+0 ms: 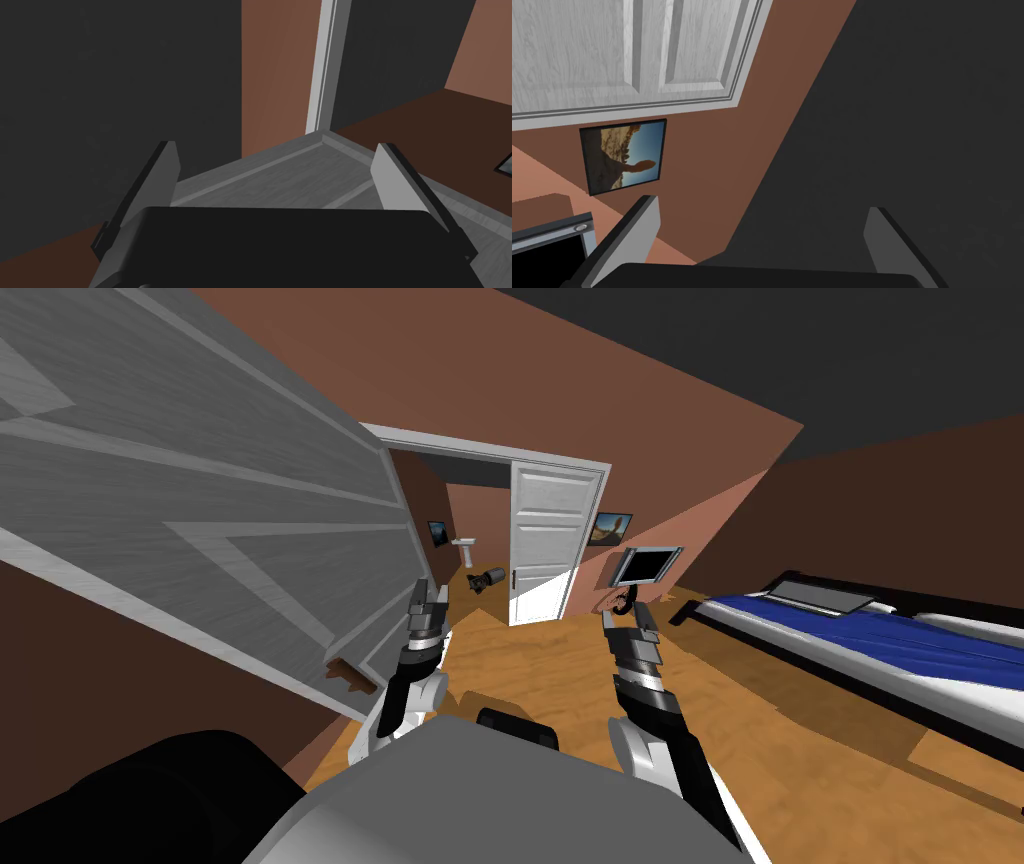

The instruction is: Pull the door open

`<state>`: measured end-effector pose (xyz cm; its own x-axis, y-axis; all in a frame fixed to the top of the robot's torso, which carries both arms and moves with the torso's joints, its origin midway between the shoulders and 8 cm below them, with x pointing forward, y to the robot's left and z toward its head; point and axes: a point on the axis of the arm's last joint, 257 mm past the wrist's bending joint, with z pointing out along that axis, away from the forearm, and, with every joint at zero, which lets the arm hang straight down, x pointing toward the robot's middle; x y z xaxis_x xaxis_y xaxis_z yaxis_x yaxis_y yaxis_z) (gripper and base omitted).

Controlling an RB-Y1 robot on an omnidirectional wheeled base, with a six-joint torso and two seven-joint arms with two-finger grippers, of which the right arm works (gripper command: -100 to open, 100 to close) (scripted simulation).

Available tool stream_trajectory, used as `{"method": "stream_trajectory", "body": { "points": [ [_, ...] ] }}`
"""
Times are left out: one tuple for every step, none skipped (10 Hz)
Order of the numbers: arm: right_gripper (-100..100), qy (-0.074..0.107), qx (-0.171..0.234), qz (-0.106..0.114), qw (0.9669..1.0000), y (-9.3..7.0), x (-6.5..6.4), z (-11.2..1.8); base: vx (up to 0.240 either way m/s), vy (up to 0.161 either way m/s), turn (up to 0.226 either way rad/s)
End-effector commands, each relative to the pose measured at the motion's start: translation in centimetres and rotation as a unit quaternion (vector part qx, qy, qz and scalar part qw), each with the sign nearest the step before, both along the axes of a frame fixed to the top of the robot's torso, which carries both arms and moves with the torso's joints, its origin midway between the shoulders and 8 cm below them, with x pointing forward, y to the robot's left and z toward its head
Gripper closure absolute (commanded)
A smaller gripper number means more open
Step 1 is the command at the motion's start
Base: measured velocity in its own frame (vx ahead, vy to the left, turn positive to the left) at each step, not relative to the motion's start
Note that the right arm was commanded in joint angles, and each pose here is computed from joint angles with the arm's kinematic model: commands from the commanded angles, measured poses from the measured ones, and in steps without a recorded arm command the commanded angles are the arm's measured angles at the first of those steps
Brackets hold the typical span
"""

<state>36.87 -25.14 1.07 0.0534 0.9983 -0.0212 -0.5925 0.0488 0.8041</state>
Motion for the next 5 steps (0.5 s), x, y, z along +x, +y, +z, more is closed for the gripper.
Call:
{"method": "stream_trajectory", "body": {
  "points": [
    [-100, 0.005, 0.020, 0.015, 0.9997, 0.1, 0.5, -0.9, 0.053, 0.006, 0.143],
    [-100, 0.009, 0.035, 0.026, 0.9990, 0.1, 0.9, -1.6, 0.098, 0.020, 0.169],
    [-100, 0.013, 0.052, 0.037, 0.9978, 0.1, 1.3, -2.4, 0.141, 0.018, 0.132],
    [-100, 0.016, 0.063, 0.045, 0.9969, 0.2, 1.6, -2.9, 0.126, 0.014, 0.122],
    [-100, 0.021, 0.085, 0.059, 0.9944, 0.2, 2.1, -3.9, 0.114, 0.005, 0.178]
  ]
}}
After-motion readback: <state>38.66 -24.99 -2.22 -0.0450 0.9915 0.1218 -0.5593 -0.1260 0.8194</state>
